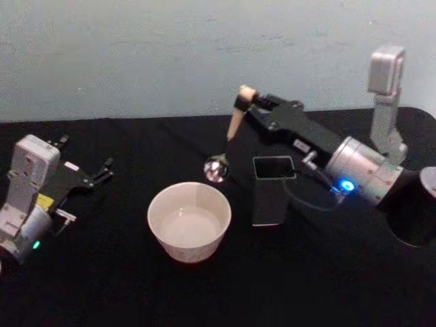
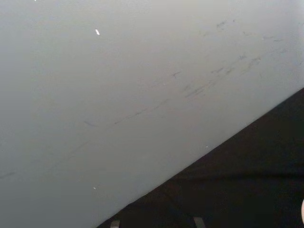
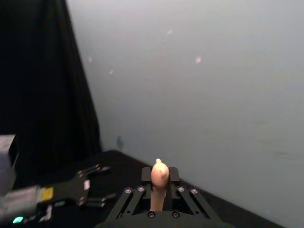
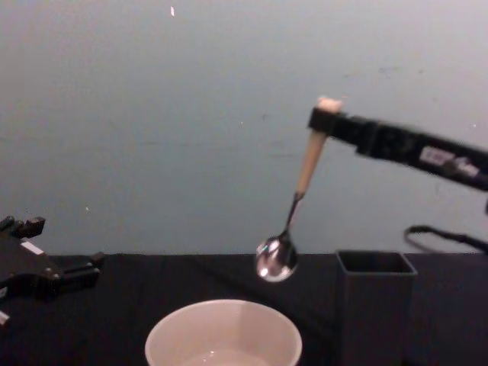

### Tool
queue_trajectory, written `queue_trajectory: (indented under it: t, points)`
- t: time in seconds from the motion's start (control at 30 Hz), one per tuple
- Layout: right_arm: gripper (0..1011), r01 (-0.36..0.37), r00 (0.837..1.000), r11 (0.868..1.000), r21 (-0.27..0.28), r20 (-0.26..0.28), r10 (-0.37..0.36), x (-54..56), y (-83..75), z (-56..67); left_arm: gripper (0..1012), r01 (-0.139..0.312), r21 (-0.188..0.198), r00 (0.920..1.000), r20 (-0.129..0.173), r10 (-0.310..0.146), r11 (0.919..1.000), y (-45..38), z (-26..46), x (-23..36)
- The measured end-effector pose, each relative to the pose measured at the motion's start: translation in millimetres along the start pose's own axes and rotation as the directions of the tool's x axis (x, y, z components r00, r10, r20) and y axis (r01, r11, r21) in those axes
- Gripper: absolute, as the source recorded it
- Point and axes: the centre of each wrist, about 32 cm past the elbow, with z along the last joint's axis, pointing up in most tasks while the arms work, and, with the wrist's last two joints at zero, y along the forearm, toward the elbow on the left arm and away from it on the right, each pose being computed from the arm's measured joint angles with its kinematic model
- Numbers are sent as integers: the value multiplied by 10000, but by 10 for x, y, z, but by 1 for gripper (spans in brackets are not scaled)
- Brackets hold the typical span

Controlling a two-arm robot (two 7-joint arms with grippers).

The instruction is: Pick up the stirring spoon with one hand, stir inside the cup, then place it back in its original position.

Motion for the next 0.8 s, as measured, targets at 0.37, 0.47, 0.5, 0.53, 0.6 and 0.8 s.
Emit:
queue_trajectory:
  t: [0.37, 0.47, 0.5, 0.53, 0.6, 0.8]
  points:
    - [214, -789, 9959, 9944, -707, 391, 818, -69, 133, -180, 1001, -1, 1, 10000, -1, 1, 10000, 0, 0, 0]
    - [214, -905, 9948, 9926, -813, 390, 939, -87, 155, -222, 1001, -1, 0, 10000, 0, 1, 10000, 0, 0, 0]
    - [214, -954, 9943, 9917, -857, 401, 991, -96, 164, -241, 1001, 0, 1, 10000, 0, 0, 10000, 0, 0, 0]
    - [214, -988, 9939, 9912, -878, 402, 1026, -102, 169, -251, 1001, 1, 1, 10000, 0, -1, 10000, 0, 0, 0]
    - [214, -1074, 9928, 9897, -949, 438, 1119, -117, 178, -277, 1001, 0, 0, 10000, -1, 0, 10000, 0, 0, 0]
    - [214, -1206, 9900, 9861, -1141, 596, 1279, -145, 193, -341, 1001, 0, 1, 10000, 0, 0, 10000, 0, 0, 0]
